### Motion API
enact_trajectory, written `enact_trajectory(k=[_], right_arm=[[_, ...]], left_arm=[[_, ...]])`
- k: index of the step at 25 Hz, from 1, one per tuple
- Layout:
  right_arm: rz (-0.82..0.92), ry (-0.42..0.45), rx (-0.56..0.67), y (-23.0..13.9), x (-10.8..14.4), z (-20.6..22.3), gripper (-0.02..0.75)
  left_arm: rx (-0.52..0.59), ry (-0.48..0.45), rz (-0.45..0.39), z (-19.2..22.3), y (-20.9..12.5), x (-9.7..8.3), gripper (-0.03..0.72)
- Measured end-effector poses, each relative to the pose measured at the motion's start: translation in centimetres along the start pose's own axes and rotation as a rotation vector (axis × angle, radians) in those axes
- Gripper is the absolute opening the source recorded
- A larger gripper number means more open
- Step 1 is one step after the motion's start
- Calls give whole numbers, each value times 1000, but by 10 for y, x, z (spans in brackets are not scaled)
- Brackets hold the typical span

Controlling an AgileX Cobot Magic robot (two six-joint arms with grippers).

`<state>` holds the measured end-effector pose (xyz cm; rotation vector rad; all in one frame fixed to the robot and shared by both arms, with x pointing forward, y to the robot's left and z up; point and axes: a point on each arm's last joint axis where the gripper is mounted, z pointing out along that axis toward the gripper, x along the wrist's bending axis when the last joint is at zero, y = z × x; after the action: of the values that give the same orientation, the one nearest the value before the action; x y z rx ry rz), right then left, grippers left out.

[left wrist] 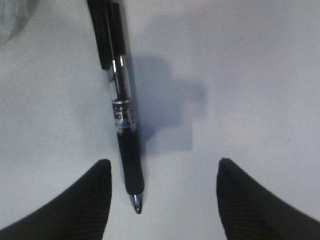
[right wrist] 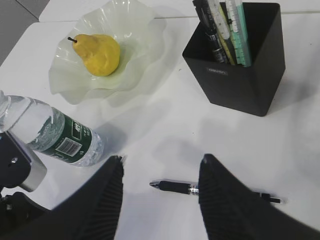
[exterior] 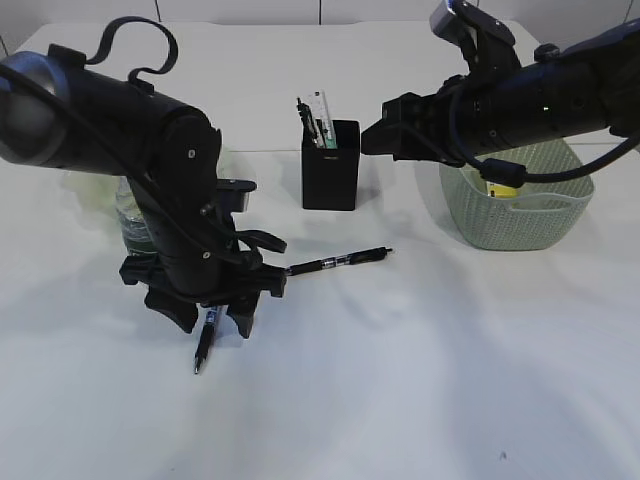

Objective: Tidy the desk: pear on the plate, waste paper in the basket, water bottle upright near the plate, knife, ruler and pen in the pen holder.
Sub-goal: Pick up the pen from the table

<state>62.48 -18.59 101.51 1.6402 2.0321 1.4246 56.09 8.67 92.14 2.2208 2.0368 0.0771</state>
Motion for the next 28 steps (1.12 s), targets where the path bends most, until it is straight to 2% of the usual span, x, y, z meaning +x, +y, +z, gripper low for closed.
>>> enact_trajectory(k=[11, 22, 28], right_arm=[[0, 0, 0, 0, 0, 0, 369], [0, 0, 0, 0, 0, 0, 369], [0, 0, 0, 0, 0, 0, 369]], left_arm=[[47, 41, 14, 22, -2, 2, 466], [45, 38, 12, 24, -2, 2, 466], [39, 5, -15, 24, -1, -2, 466]])
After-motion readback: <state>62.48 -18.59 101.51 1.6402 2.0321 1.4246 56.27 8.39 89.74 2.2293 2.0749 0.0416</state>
